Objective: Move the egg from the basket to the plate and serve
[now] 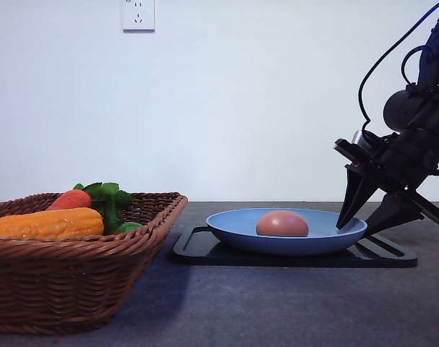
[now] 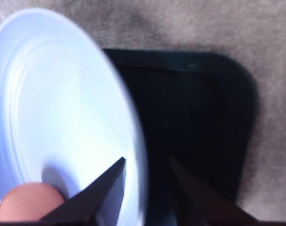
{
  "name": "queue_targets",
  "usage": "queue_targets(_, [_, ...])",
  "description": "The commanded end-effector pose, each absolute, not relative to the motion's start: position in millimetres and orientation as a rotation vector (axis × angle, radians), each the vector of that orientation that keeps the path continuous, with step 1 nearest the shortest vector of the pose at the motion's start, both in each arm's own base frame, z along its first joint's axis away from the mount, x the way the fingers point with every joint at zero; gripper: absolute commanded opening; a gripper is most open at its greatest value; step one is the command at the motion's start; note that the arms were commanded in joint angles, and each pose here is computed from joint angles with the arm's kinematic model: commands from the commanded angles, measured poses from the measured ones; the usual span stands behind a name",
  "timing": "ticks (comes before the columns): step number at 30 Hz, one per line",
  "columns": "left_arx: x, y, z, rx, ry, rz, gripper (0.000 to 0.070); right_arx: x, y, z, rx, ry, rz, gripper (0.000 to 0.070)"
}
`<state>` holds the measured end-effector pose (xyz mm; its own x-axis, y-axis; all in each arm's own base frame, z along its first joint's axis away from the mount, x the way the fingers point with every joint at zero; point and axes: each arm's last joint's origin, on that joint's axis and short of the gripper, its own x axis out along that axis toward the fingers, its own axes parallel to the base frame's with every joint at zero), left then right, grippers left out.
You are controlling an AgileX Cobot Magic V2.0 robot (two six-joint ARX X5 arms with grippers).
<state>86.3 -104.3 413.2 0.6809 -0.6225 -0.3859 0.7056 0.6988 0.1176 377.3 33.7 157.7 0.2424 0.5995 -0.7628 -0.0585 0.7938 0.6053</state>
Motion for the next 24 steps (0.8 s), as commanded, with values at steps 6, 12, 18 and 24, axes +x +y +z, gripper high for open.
queue_targets(6, [86.3,-105.9,419.6,0.255,0.307,-0.758,0.0376,388.5,25.1,178.8,0.501,1.198,0.483,0.0195])
queue_targets(12, [90.8,-111.4,418.0,0.261,0.316,-0.755,0.0373,389.6,10.2,220.7,0.479,1.123,0.487,0.0194])
queue_targets(18, [106.4,-125.0,411.3,0.297,0.35,-0.733,0.0194,369.1,4.6,265.9,0.451,1.05,0.511,0.0075])
queue_targets(24, [135.9,-139.0,394.6,0.369,0.443,-0.668,0.0,335.8,19.7,297.9,0.359,1.027,0.551,0.0])
